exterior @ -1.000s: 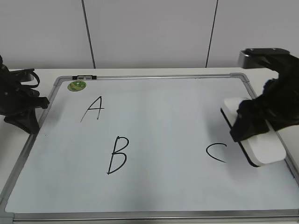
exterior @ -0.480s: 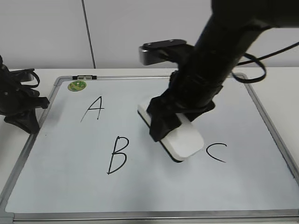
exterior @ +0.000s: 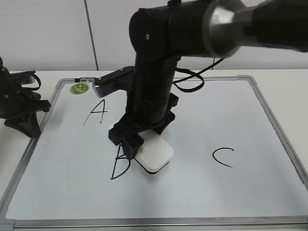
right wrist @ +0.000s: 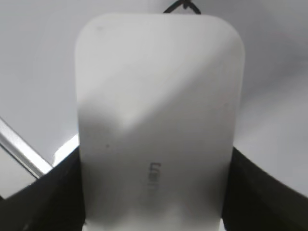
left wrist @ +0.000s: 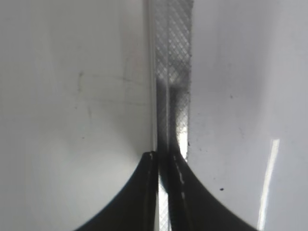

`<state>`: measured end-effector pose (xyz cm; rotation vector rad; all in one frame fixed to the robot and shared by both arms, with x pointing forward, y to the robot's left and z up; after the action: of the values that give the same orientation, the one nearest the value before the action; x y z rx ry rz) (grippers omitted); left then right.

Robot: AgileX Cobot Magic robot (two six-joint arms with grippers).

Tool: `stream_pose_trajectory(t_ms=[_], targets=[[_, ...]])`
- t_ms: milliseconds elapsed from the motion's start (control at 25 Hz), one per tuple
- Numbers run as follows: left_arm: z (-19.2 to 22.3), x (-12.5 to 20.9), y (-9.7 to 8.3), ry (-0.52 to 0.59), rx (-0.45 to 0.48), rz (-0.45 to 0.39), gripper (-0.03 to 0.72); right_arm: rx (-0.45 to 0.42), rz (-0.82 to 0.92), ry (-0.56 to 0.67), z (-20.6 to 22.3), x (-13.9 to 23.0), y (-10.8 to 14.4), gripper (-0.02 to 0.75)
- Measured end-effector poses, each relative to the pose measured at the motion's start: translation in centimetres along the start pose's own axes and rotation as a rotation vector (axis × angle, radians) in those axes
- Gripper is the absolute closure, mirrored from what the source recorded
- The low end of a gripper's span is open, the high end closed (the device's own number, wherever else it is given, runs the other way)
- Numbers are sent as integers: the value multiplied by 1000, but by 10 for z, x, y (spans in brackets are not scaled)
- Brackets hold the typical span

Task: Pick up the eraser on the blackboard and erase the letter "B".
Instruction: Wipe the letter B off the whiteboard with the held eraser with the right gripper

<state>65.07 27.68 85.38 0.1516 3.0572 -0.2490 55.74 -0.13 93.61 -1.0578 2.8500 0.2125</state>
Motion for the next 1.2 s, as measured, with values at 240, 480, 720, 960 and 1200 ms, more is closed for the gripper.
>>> stream_pose_trajectory(t_ms=[240,480,720,960,1200], targets=[[0,0,0,0,1,-1,678,28,-9,2,26,-24,-6,195],[0,0,0,0,1,-1,678,61,-22,36,58,-34,-13,195],[0,0,0,0,1,-1,678,73,-28,50,69,-35,-16,195],[0,0,0,0,1,-1,678,83,-33,50,71,-36,-17,195],[0,0,0,0,1,-1,678,128,-50,51,71,-36,-21,195]])
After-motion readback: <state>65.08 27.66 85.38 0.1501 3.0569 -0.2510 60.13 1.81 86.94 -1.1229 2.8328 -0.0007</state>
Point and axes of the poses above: a point on each arm's last joint axis where the gripper is mounted, z pointing out along that axis toward the gripper, y along the wrist's bending axis when the last joint is at zero, x = y × z, the point moved 5 cm from there along z, pointing out along that axis toward the gripper, and after that the axes turned 7 degrees about z, right-handed, at the moved point
